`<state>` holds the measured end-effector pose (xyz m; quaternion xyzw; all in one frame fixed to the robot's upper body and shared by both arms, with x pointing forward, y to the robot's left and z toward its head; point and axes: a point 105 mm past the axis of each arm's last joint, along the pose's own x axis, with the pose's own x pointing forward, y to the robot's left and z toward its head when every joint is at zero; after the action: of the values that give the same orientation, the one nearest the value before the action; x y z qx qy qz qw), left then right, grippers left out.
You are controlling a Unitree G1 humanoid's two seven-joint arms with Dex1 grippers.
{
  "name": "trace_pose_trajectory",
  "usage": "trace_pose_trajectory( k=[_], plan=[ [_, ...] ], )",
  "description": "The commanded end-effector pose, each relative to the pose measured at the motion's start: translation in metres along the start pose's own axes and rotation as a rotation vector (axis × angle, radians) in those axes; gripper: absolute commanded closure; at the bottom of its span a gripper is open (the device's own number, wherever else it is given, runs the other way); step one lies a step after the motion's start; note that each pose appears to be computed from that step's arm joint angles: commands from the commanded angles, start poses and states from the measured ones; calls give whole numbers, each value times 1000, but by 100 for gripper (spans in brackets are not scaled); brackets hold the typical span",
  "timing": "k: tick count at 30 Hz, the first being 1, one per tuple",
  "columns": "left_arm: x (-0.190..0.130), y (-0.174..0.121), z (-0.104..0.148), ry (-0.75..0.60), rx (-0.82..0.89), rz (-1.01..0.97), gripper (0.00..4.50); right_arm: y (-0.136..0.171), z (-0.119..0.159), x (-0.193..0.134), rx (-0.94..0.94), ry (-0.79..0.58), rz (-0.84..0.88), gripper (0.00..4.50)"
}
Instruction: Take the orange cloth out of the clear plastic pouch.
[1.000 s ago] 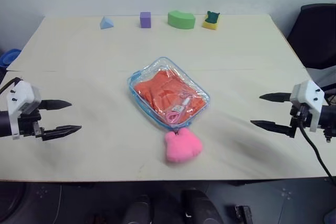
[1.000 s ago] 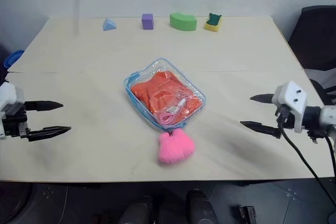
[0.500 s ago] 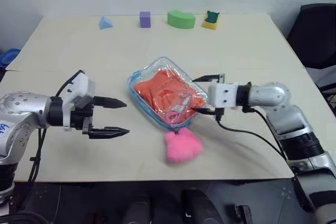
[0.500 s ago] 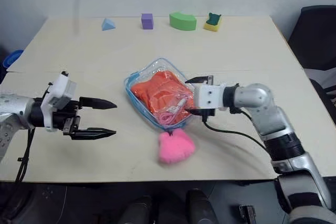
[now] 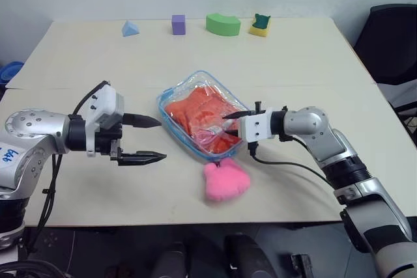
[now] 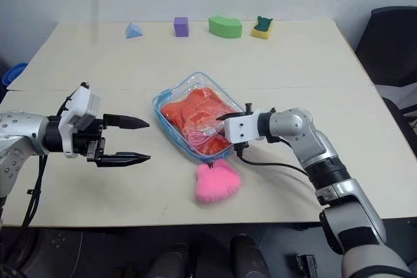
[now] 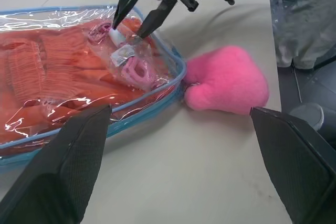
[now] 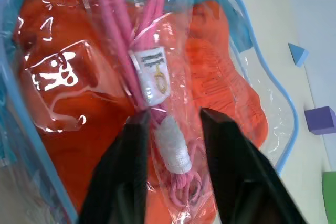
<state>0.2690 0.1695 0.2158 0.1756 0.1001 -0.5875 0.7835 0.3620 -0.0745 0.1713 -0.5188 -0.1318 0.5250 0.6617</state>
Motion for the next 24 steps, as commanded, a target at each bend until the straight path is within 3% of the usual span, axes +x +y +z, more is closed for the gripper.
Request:
trace_pose_trajectory(
  k=[1,3,10,14,18,21,24],
  plan=[
    [1,-2,7,-7,51,2,0,-8,9,-1,-37,-33,-21,407],
    [2,-1,7,-8,56,-3,0,-6,10,-4,-28,-38,-17,445],
    [11,4,11,-34,77,-35,0,-19,0,-46,35,63,-129,445],
    [26,4,20,-75,100,-89,0,-23,-29,-122,58,316,-218,445],
    [34,8,23,-86,120,-120,0,2,-55,-186,144,550,-240,445],
    [39,11,25,-95,133,-138,0,25,-69,-213,202,665,-251,445],
    [44,13,29,-115,148,-153,0,40,-74,-219,250,699,-263,445]
  ],
)
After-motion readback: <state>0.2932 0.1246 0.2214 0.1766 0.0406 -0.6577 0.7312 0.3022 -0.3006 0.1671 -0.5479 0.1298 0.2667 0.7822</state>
